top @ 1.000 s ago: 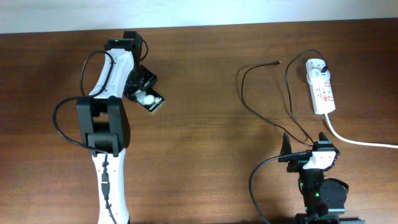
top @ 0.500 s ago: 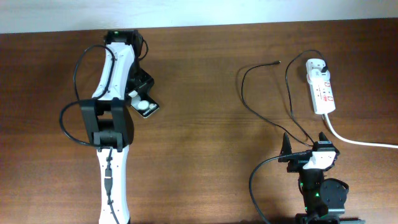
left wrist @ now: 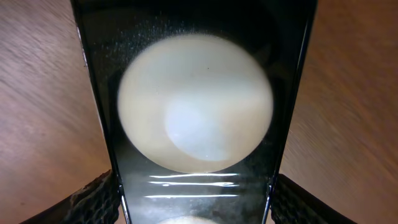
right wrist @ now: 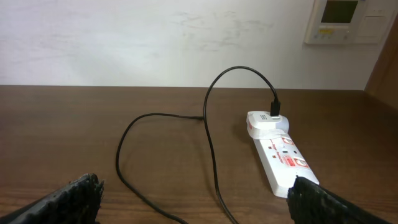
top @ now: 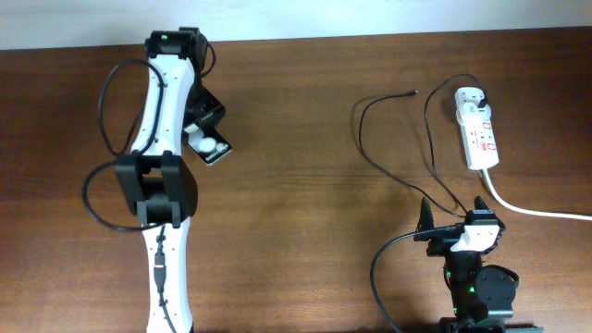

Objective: Plug charger to phone and switch on socket
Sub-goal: 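Lift the phone with the left gripper and pull it back, then rotate the phone upright and hold it toward the center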

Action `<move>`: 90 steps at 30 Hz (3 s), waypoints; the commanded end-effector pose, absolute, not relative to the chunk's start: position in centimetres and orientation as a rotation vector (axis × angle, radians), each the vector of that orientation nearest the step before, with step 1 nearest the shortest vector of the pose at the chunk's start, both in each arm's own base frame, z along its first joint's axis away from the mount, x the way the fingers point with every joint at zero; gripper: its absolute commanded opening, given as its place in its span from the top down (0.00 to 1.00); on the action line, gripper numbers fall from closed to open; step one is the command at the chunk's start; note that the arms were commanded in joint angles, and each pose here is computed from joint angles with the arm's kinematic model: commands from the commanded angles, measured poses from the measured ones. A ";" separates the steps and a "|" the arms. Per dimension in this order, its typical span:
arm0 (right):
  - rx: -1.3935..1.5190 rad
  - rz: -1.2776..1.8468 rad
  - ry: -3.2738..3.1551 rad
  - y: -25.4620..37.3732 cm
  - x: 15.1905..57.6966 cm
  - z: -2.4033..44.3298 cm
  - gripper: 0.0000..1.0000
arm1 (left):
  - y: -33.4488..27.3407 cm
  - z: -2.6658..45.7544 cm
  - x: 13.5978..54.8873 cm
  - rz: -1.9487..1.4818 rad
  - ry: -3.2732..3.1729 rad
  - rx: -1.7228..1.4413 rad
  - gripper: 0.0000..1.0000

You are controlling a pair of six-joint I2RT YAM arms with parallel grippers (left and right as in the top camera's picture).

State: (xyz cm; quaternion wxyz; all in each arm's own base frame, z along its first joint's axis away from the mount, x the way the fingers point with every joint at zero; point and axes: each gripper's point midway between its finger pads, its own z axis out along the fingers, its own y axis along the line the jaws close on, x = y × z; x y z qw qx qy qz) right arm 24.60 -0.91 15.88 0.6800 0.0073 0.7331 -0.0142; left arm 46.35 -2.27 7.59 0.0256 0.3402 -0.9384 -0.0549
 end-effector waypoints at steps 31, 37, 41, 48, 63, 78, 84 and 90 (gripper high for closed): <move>0.002 -0.028 1.649 -0.7 24.6 15.6 0.01 | -8.5 45.1 29.2 0.789 -3.775 0.534 0.52; 0.002 -0.028 1.649 -0.7 24.6 15.6 0.02 | -7.6 41.7 25.0 0.690 -3.679 0.573 0.54; 0.002 -0.028 1.649 -0.7 24.6 15.6 0.01 | -7.0 36.3 24.6 0.516 -3.544 0.674 0.56; 0.002 -0.028 1.649 -0.7 24.6 15.6 0.01 | -8.8 28.8 27.5 0.523 -3.411 0.689 0.57; 0.002 -0.028 1.649 -0.7 24.6 15.6 0.01 | -12.7 18.2 26.9 0.724 -3.110 0.719 0.59; 0.002 -0.028 1.649 -0.7 24.6 15.6 0.01 | -15.9 20.9 27.5 1.230 -2.789 0.705 0.57; 0.002 -0.028 1.649 -0.7 24.6 15.6 0.01 | -16.7 18.1 28.6 1.227 -2.596 0.746 0.59; 0.002 -0.028 1.649 -0.7 24.6 15.6 0.01 | -18.2 18.9 28.2 1.358 -2.460 0.650 0.60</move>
